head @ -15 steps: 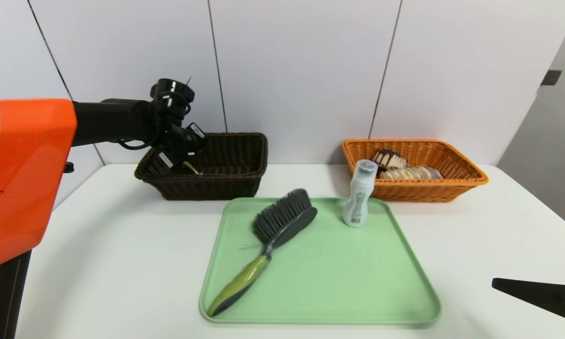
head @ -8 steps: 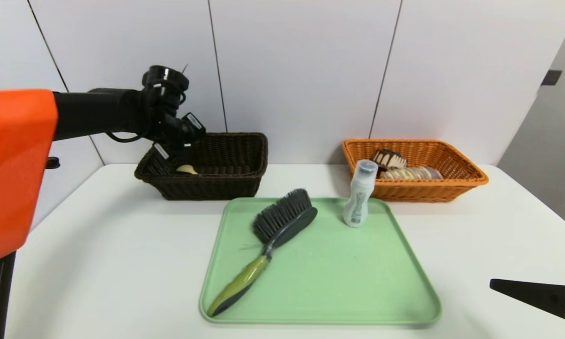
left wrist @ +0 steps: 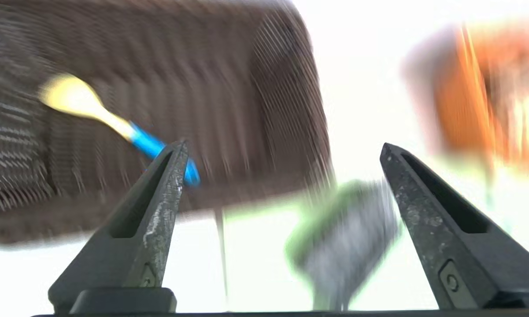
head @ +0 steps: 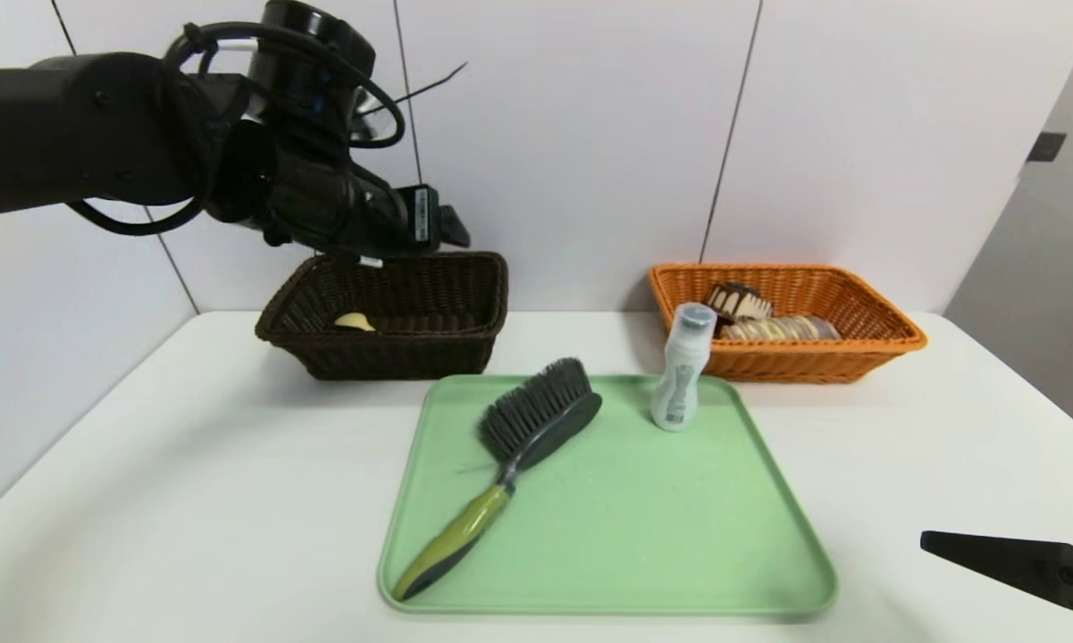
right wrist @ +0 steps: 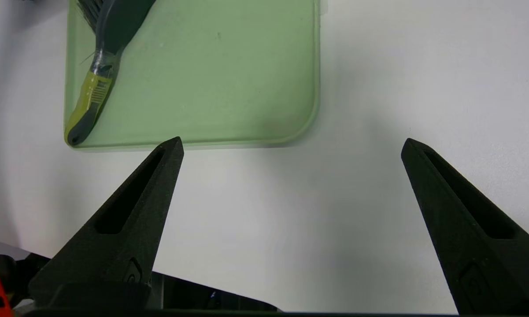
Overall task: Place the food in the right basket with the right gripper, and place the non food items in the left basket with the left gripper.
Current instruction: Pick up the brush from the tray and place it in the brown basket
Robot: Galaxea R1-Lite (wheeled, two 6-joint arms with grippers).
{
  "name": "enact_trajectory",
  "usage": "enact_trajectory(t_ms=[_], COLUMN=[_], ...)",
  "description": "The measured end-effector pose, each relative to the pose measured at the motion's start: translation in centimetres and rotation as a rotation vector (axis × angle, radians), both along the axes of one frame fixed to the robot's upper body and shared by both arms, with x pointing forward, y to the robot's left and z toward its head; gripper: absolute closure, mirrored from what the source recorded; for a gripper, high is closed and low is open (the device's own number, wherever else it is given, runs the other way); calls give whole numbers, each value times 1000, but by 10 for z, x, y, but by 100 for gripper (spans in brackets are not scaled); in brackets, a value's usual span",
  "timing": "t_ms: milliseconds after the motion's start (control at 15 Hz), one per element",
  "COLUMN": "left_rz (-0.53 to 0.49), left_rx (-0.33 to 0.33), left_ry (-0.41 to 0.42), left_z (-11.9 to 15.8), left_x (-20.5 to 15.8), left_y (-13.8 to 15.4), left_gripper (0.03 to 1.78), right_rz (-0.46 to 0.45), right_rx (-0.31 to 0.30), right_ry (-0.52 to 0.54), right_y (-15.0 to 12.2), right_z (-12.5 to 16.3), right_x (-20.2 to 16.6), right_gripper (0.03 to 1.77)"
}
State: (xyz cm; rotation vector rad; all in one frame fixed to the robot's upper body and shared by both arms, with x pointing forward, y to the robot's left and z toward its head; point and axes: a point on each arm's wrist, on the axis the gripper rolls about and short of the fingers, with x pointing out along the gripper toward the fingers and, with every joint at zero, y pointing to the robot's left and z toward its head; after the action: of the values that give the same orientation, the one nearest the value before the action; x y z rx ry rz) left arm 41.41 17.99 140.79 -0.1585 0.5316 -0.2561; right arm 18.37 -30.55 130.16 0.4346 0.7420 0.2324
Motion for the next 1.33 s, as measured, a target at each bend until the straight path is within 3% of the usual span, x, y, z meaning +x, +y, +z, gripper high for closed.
enact_trajectory(t_ms=[200,333,600,733,867,1133,1200,1333], left_rz=[-230,-312,-329,-311,-327,-392,-403,-428], left_rx=[129,198,268,319,317,347,353,355], left_ry=[119,219,294,319,338,381,389,406], left_z=[-7,-12,-31,-42,-47,-61,-64,-68], left_x=[-42,-68,-90,-103,-115,-131,-133,-133], left_y=[-2,-4,-8,-13,-21,-37,-39,-44], left_gripper=[21,19,16,14,14,13,12,12], right_rz=[43,101,263,250,195,125,108,47], right_rx=[-50,-128,-385,-455,-485,-518,-501,-400], right_ry=[-45,-98,-232,-302,-348,-297,-290,-306], right_y=[2,4,6,9,12,16,17,22], right_z=[9,18,28,34,45,41,40,44], right_x=[6,14,37,57,79,104,110,123], right_gripper=[9,9,9,9,9,9,9,9])
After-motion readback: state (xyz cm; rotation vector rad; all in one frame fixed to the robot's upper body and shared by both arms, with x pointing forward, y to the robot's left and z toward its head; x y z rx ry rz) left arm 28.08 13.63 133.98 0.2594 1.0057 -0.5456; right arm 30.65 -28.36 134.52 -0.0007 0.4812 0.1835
